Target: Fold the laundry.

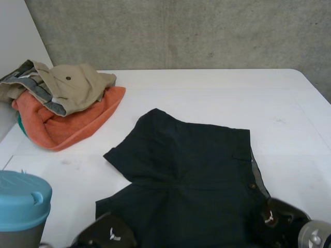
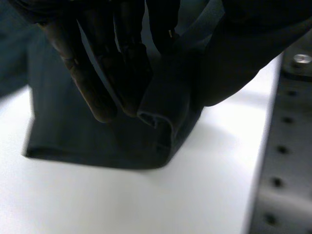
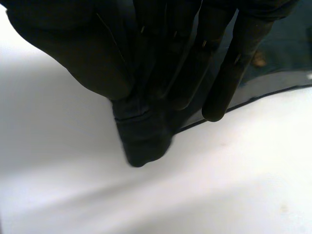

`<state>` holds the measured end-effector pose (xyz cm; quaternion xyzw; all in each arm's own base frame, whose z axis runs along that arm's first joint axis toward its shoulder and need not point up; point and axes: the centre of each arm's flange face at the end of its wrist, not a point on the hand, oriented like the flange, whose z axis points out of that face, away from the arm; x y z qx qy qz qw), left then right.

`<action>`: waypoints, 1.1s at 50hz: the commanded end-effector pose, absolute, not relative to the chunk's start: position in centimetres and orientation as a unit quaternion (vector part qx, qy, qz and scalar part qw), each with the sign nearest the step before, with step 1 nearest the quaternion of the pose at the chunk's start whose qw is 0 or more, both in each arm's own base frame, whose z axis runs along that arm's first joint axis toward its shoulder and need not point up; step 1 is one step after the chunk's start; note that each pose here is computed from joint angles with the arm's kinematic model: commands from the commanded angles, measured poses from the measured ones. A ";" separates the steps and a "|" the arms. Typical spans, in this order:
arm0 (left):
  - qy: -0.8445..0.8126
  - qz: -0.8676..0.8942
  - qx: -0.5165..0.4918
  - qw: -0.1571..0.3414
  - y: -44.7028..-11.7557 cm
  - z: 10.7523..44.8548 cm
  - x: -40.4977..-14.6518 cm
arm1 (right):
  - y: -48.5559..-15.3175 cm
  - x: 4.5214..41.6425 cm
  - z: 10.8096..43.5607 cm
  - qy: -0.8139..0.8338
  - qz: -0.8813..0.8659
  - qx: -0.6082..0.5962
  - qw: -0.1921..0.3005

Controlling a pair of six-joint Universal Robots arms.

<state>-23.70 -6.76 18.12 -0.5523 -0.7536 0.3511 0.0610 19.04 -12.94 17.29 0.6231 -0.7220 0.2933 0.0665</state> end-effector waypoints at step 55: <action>-0.603 0.718 -0.346 0.039 -27.2 21.1 -35.5 | -26.9 24.3 16.2 -0.803 0.497 0.328 -0.007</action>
